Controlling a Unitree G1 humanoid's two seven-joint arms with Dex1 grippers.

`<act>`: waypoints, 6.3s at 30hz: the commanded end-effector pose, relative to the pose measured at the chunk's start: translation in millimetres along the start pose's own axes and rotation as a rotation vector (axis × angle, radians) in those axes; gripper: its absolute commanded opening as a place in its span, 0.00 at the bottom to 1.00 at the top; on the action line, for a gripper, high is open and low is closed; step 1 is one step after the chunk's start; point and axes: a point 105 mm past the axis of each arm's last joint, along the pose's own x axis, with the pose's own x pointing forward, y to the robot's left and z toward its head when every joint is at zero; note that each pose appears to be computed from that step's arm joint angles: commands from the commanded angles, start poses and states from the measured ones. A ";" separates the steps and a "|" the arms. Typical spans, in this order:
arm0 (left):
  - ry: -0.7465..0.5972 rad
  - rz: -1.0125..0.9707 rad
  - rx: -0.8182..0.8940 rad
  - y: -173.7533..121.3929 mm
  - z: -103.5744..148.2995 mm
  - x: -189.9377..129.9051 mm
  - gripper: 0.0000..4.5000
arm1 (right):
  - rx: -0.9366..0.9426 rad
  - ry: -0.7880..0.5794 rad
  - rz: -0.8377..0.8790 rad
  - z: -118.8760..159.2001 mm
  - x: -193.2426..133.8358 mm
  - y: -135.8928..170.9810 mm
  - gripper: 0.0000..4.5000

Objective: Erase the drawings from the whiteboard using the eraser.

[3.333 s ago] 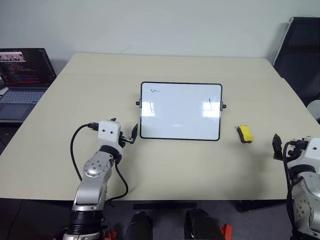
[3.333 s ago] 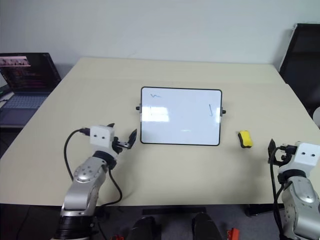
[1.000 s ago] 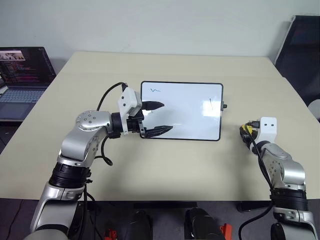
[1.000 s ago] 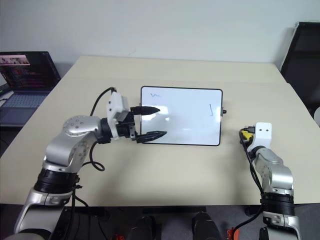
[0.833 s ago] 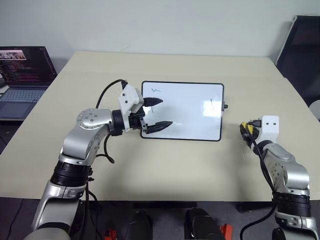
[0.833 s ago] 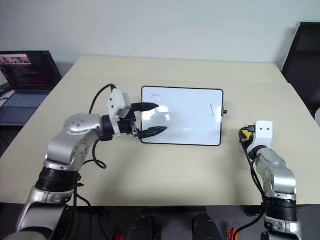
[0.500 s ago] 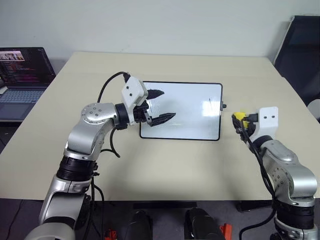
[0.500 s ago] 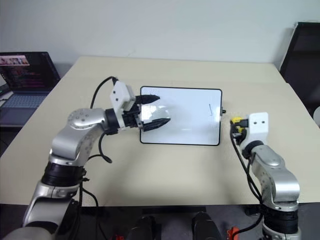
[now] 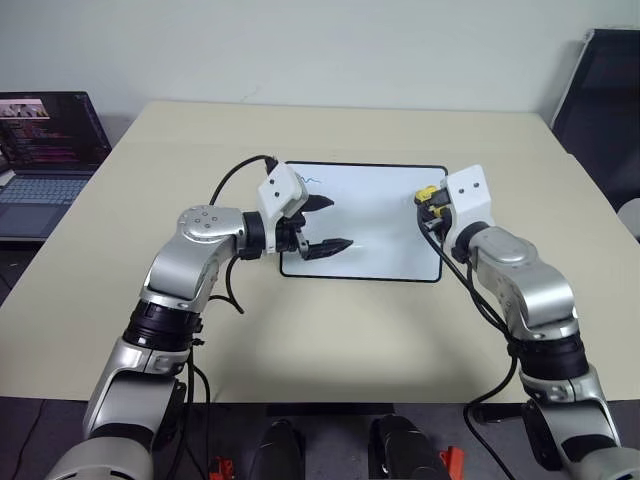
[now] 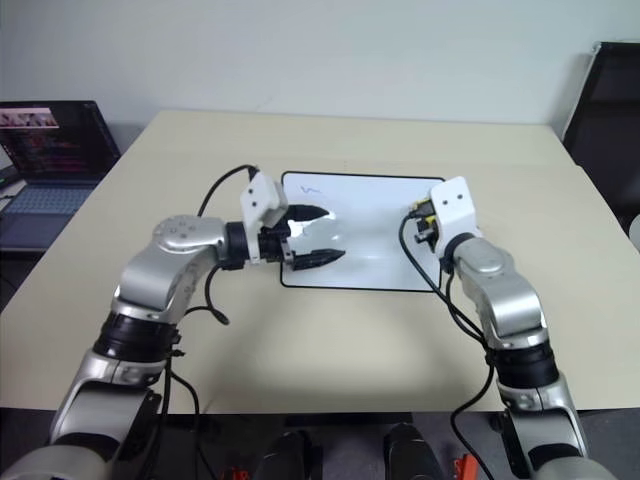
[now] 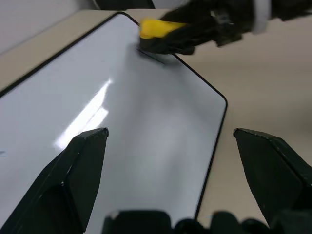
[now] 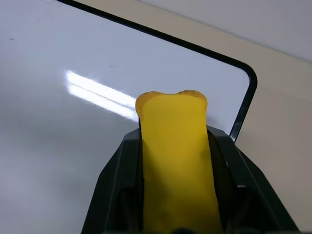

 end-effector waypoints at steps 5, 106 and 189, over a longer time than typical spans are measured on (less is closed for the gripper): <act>-0.022 -0.039 0.042 -11.1 6.2 -1.4 1.00 | -0.069 0.001 0.005 0.6 8.4 -5.7 0.30; 0.043 0.626 -0.046 39.0 -22.1 -77.8 1.00 | -0.423 -0.173 0.543 99.9 82.4 142.4 0.30; 0.012 0.726 -0.068 53.1 -19.5 -90.0 1.00 | -0.546 -0.151 0.504 92.5 87.3 162.9 0.30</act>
